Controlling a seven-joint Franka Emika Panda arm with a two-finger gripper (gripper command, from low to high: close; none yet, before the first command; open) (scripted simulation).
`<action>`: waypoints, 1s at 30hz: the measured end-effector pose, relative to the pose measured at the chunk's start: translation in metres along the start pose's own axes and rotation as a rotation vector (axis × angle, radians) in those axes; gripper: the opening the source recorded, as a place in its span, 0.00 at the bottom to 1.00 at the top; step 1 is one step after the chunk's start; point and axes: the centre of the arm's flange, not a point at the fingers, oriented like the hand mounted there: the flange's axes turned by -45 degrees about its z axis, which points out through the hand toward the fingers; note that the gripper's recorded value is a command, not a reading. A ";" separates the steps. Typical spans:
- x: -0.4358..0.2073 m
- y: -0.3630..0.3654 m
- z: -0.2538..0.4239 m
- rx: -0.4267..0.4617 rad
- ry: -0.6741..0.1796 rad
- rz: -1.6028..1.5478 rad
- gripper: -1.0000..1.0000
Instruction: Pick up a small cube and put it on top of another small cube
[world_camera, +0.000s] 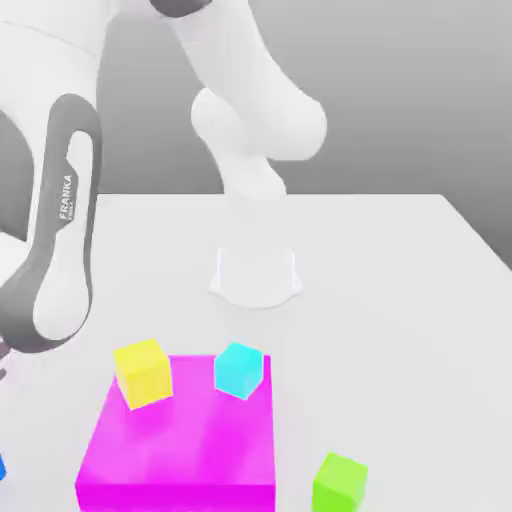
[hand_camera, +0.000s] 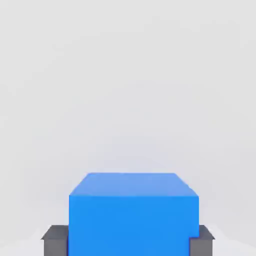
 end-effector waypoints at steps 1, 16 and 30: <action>0.000 0.001 0.008 -0.001 0.000 0.001 0.00; -0.078 0.051 -0.116 -0.074 0.067 -0.403 0.00; -0.157 0.142 -0.168 -0.004 -0.001 -0.874 0.00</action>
